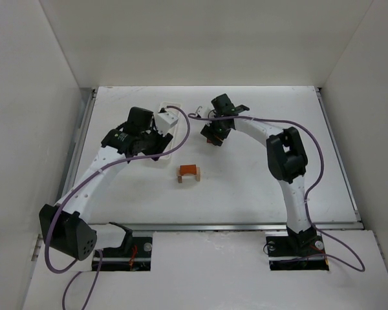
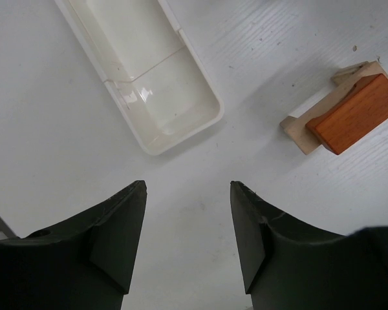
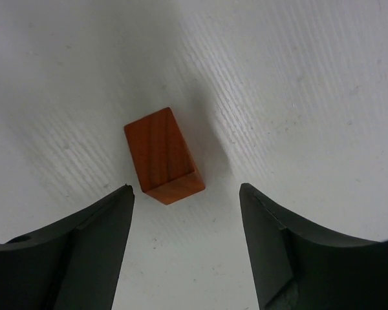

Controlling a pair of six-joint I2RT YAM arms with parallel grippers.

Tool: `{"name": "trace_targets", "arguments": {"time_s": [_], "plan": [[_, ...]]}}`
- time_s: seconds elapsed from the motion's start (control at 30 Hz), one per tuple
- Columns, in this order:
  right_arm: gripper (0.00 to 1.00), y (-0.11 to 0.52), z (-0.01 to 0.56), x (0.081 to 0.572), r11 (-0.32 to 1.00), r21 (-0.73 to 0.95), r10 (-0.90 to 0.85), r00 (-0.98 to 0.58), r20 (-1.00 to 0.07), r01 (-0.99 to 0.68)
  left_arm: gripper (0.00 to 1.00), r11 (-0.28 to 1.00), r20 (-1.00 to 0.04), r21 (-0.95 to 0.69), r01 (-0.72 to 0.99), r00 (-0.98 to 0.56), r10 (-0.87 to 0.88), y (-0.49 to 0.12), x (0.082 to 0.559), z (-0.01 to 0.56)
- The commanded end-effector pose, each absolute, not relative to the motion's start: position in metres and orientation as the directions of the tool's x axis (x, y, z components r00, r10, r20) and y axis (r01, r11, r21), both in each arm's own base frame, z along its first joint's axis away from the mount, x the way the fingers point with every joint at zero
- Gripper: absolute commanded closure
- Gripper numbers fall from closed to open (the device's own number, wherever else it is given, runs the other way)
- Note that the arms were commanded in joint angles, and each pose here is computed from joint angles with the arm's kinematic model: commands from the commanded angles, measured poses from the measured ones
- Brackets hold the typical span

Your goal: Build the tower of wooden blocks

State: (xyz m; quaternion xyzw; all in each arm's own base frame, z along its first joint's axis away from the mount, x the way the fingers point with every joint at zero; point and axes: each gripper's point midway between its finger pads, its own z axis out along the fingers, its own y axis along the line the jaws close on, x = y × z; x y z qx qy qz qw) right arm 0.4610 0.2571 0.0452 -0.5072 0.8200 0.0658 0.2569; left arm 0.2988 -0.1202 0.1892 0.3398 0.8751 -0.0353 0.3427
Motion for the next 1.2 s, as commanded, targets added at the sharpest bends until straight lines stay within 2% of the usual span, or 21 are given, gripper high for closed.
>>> {"name": "trace_targets", "arguments": {"time_s": [0.0, 0.13, 0.2, 0.23, 0.27, 0.5, 0.53, 0.57, 0.6, 0.67, 0.7, 0.77, 0.8, 0.93, 1.17], "plan": [[0.28, 0.248, 0.037, 0.462, 0.477, -0.222, -0.822, -0.342, -0.455, -0.851, 0.49, 0.788, -0.681, 0.189, 0.586, -0.5, 0.536, -0.12, 0.307, 0.209], [0.28, 0.259, 0.042, 0.465, 0.462, -0.219, -0.806, -0.303, -0.508, -0.86, 0.49, 0.786, -0.675, 0.203, 0.584, -0.498, 0.544, -0.118, 0.31, 0.21], [0.33, 0.267, 0.047, 0.47, 0.454, -0.221, -0.808, -0.294, -0.511, -0.863, 0.49, 0.787, -0.681, 0.205, 0.582, -0.492, 0.542, -0.119, 0.312, 0.213], [0.4, 0.273, 0.045, 0.469, 0.446, -0.221, -0.811, -0.287, -0.511, -0.867, 0.49, 0.786, -0.675, 0.203, 0.584, -0.498, 0.544, -0.119, 0.312, 0.21], [0.43, 0.271, 0.038, 0.466, 0.454, -0.203, -0.81, -0.307, -0.499, -0.868, 0.49, 0.786, -0.675, 0.203, 0.584, -0.498, 0.544, -0.119, 0.312, 0.21], [0.45, 0.282, 0.042, 0.461, 0.435, -0.182, -0.803, -0.288, -0.522, -0.882, 0.49, 0.783, -0.671, 0.216, 0.583, -0.494, 0.552, -0.118, 0.313, 0.21], [0.48, 0.282, 0.042, 0.461, 0.435, -0.182, -0.803, -0.288, -0.522, -0.882, 0.49, 0.784, -0.677, 0.218, 0.581, -0.489, 0.55, -0.118, 0.315, 0.212], [0.52, 0.282, 0.042, 0.461, 0.435, -0.182, -0.803, -0.288, -0.522, -0.882, 0.49, 0.784, -0.677, 0.218, 0.581, -0.488, 0.55, -0.118, 0.315, 0.212], [0.63, 0.282, 0.042, 0.461, 0.435, -0.182, -0.803, -0.288, -0.522, -0.882, 0.49, 0.784, -0.677, 0.218, 0.581, -0.488, 0.55, -0.118, 0.315, 0.212], [0.74, 0.282, 0.042, 0.461, 0.435, -0.182, -0.803, -0.288, -0.522, -0.882, 0.49, 0.784, -0.677, 0.218, 0.581, -0.488, 0.55, -0.118, 0.315, 0.212], [0.86, 0.282, 0.042, 0.461, 0.435, -0.182, -0.803, -0.288, -0.522, -0.882, 0.49, 0.784, -0.677, 0.218, 0.581, -0.488, 0.55, -0.118, 0.315, 0.212], [0.98, 0.281, 0.052, 0.46, 0.436, -0.19, -0.799, -0.281, -0.532, -0.88, 0.49, 0.784, -0.677, 0.218, 0.581, -0.488, 0.55, -0.118, 0.315, 0.212], [1.0, 0.28, 0.06, 0.459, 0.437, -0.197, -0.795, -0.275, -0.54, -0.878, 0.49, 0.784, -0.677, 0.218, 0.581, -0.488, 0.55, -0.118, 0.315, 0.212], [1.0, 0.277, 0.086, 0.459, 0.466, -0.224, -0.775, -0.273, -0.57, -0.856, 0.49, 0.785, -0.684, 0.22, 0.579, -0.482, 0.547, -0.117, 0.312, 0.214], [1.0, 0.272, 0.176, 0.429, 0.462, -0.231, -0.702, -0.193, -0.686, -0.856, 0.49, 0.83, -0.682, 0.207, 0.518, -0.532, 0.502, -0.103, 0.304, 0.205]]}}
